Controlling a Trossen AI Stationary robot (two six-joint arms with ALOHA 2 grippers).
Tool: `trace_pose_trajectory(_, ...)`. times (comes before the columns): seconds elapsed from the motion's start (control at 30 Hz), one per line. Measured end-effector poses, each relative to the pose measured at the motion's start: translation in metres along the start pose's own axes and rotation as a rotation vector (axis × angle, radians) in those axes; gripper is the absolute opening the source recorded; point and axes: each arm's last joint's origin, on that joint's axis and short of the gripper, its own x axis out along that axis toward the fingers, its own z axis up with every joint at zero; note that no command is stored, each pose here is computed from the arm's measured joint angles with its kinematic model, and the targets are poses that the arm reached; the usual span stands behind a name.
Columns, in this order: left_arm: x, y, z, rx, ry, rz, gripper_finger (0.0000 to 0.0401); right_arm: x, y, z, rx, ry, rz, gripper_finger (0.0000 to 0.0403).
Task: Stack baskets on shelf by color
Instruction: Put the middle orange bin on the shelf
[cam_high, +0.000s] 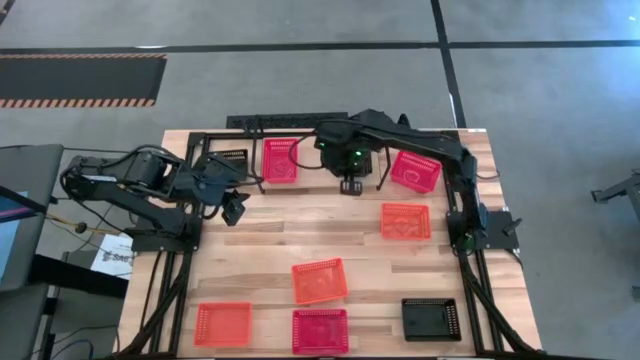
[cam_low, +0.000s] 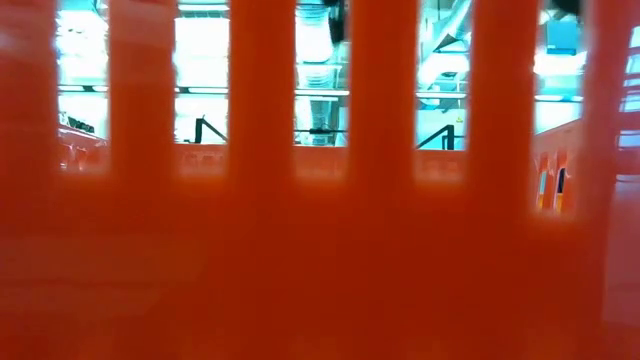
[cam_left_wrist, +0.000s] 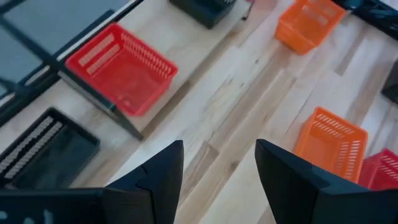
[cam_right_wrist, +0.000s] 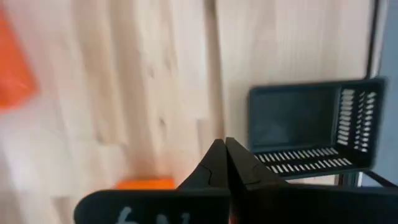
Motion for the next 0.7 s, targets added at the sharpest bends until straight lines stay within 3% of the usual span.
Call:
trace_pose_trajectory(0.2, 0.024, -0.021, 0.003, 0.138, 0.086, -0.033, 0.0174, -0.079, 0.043, -0.023, 0.087, -0.245, 0.013, 0.0000)
trace_pose_trajectory(0.37, 0.066, -0.057, 0.006, 0.345, 0.186, -0.144, 0.0122, -0.129, 0.075, -0.050, 0.176, -0.443, 0.024, 0.0000)
trace_pose_trajectory(0.53, 0.125, -0.095, 0.000, 0.562, 0.298, -0.256, 0.0022, -0.162, 0.102, -0.075, 0.235, -0.593, -0.014, 0.0000)
trace_pose_trajectory(0.7, 0.188, -0.117, -0.018, 0.615, 0.434, -0.226, 0.0004, -0.178, 0.124, -0.092, 0.290, -0.673, -0.028, 0.0000)
